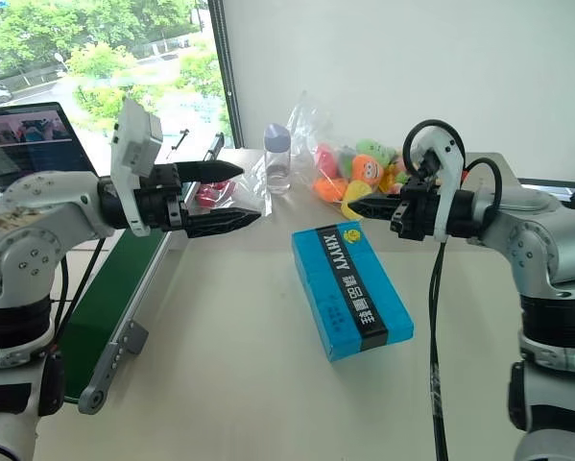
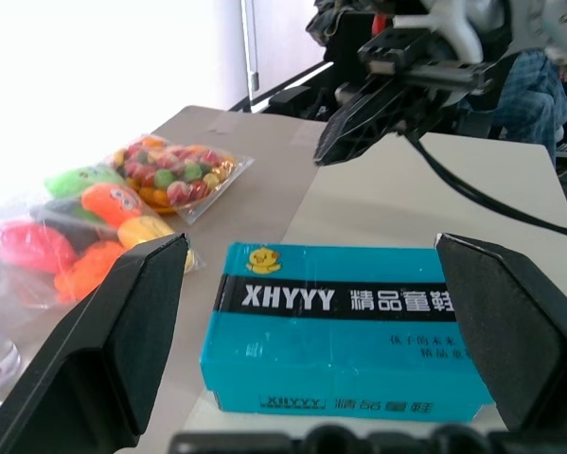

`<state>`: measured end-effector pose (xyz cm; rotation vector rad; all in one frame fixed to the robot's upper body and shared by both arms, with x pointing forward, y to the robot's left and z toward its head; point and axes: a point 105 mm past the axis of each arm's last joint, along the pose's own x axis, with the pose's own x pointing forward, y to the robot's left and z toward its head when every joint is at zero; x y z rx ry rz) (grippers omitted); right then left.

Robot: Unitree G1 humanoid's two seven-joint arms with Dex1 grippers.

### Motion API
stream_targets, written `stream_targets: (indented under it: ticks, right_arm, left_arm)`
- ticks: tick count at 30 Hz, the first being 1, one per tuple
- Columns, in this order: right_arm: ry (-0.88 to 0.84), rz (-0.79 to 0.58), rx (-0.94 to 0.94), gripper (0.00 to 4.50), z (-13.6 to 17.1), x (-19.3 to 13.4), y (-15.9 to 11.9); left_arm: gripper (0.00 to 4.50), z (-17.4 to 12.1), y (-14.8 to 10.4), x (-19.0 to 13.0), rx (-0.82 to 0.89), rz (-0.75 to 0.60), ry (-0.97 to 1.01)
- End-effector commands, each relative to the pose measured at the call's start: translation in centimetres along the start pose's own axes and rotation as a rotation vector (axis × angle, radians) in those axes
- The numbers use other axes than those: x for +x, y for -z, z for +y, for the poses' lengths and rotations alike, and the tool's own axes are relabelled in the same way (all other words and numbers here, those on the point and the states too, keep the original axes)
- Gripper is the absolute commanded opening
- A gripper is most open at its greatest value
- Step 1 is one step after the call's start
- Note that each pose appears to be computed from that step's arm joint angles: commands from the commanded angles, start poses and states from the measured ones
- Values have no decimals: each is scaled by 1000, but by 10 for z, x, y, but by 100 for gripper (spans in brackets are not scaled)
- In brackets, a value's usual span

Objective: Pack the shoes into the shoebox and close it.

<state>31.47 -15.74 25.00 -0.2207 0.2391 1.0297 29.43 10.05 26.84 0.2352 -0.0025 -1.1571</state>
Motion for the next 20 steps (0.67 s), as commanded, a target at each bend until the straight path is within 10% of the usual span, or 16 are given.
stream_targets:
  ticks: [1,11,20]
  right_arm:
    - [0,-26,-53,122,3,-6,-14]
    - [-48,34,-74,448,20,-13,0]
    - [-43,33,-71,448,21,-16,-2]
  left_arm:
    - [450,-4,-5,-4,62,6,-9]
    - [450,-10,30,-18,100,163,-54]
    - [450,-8,12,-17,84,83,-53]
